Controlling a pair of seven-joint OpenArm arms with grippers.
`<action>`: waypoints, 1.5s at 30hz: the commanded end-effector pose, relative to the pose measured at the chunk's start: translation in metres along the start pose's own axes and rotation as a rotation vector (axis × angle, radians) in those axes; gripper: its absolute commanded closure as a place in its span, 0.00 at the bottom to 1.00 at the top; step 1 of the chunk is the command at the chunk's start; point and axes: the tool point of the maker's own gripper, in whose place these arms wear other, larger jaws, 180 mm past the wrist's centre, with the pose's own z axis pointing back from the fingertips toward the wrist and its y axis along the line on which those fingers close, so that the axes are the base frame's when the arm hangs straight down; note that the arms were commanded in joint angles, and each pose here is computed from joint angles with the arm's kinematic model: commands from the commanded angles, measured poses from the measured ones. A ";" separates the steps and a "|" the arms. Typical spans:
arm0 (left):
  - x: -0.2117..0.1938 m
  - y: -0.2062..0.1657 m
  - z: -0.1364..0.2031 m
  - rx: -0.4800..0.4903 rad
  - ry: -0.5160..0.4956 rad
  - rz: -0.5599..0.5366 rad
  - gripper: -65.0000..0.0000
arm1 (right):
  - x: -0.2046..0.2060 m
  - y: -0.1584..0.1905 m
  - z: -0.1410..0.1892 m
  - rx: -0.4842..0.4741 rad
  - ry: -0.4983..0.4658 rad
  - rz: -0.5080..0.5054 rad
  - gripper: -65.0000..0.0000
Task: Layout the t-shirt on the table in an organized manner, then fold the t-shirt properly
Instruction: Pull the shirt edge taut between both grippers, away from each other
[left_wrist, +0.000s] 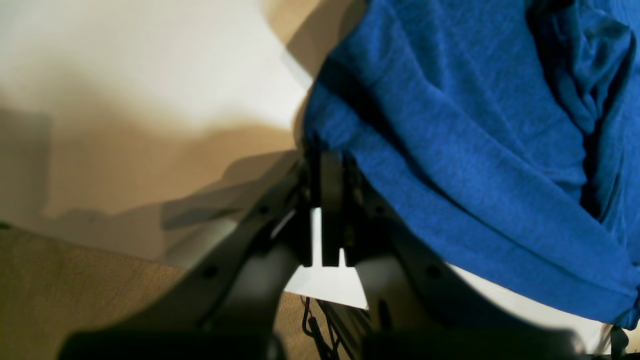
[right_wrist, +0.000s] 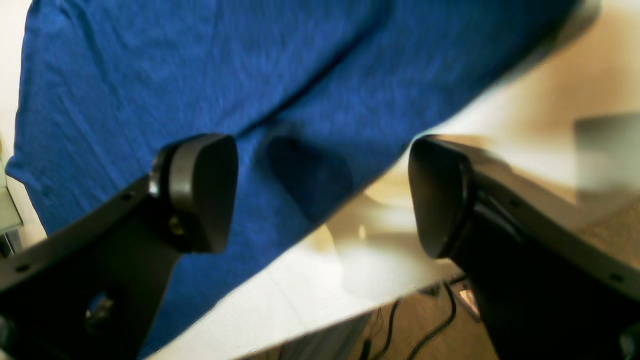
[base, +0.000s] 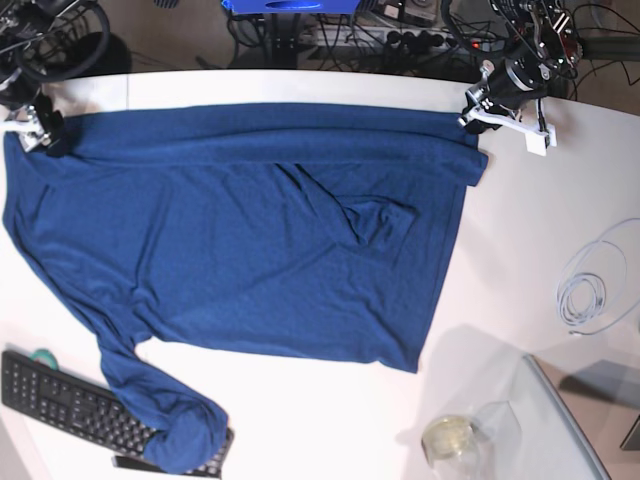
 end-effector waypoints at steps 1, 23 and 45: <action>0.005 0.001 0.003 0.004 -0.012 -0.007 1.00 | 0.000 -0.008 0.001 -0.024 0.006 0.002 0.23; 0.004 0.002 0.004 0.006 -0.009 -0.008 1.00 | -0.013 -0.013 -0.030 0.005 0.038 -0.109 0.67; 0.067 -0.033 0.047 -0.012 -0.122 -0.097 1.00 | 0.068 0.046 0.035 -0.026 -0.027 0.050 0.99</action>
